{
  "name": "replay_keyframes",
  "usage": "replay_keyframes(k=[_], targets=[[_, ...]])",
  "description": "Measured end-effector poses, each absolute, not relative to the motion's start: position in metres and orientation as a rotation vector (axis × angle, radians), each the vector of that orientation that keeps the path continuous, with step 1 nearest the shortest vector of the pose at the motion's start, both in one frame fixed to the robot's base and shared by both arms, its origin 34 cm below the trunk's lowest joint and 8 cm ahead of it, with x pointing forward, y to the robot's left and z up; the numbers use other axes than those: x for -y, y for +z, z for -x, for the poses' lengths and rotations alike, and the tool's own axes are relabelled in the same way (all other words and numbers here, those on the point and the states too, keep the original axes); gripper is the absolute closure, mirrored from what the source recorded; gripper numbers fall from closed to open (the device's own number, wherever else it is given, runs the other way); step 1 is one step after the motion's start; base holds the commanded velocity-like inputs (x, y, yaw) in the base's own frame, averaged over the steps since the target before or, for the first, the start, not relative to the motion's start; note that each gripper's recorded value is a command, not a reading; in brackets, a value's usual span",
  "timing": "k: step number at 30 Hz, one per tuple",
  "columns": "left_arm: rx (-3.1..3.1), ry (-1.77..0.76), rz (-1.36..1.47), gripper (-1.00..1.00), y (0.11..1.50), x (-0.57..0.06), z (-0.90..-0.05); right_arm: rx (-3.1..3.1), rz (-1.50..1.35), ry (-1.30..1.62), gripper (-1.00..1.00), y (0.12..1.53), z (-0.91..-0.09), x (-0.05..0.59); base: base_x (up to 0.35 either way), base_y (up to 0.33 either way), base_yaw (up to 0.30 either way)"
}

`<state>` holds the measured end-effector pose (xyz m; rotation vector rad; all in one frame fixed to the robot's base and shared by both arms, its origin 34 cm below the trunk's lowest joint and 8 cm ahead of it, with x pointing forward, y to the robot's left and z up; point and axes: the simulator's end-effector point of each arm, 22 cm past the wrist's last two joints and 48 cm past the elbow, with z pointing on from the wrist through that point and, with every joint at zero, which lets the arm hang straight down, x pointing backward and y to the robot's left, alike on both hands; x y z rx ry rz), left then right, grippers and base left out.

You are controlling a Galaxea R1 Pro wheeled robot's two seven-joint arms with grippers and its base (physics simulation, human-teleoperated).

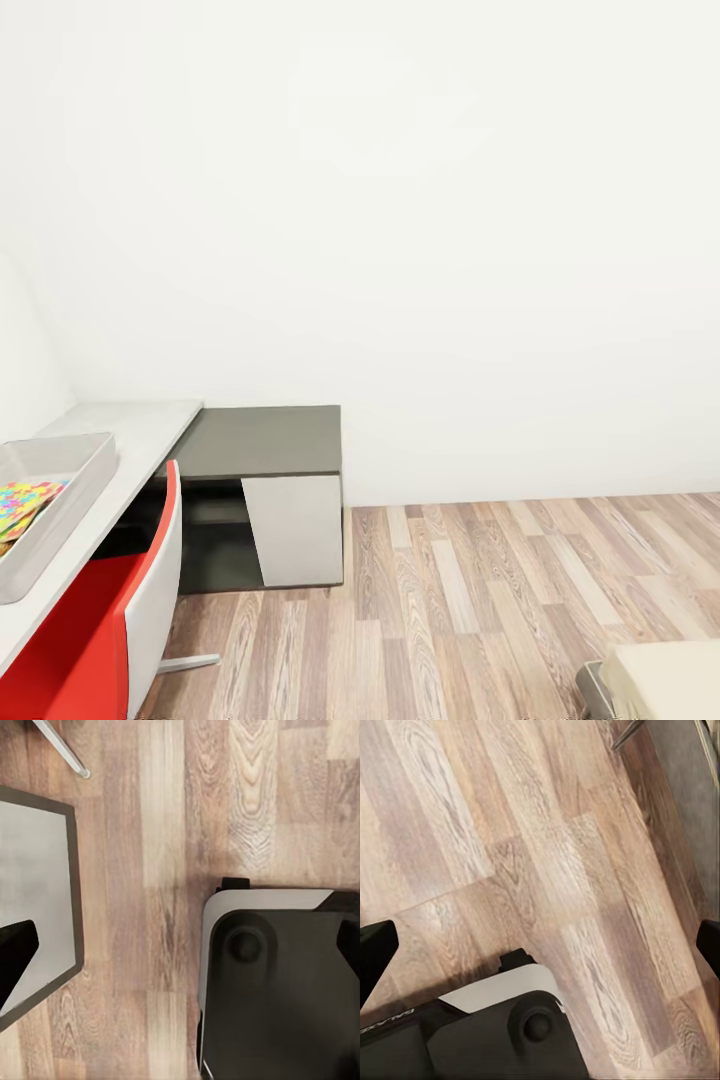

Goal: Put all the toys in the child's room - the three board games (two on the bed and one on the table), the two jigsaw puzzles on the table, and the tennis ball on the table - inside the toy box on the table in the child's room.

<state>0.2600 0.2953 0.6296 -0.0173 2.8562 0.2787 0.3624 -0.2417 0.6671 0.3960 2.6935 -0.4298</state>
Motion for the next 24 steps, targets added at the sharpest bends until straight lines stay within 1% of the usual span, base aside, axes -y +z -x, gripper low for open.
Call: replay_keyframes(k=[9, 15, 24], targets=[[-2.878, 0.293, 0.014, -1.00, 0.627, -0.302, -0.249, -2.732, -0.378, -0.423, -1.00, 0.659, -0.348, 0.245, 0.000, 0.000, 0.000], [-2.889, 0.307, 0.010, -1.00, 0.626, -0.309, -0.243, -2.739, -0.375, -0.448, -1.00, 0.655, -0.342, 0.265, 0.000, 0.000, 0.000], [-2.908, 0.311, 0.007, -1.00, 0.624, -0.310, -0.234, -2.755, -0.362, -0.399, -1.00, 0.647, -0.338, 0.276, 0.000, 0.000, 0.000]])
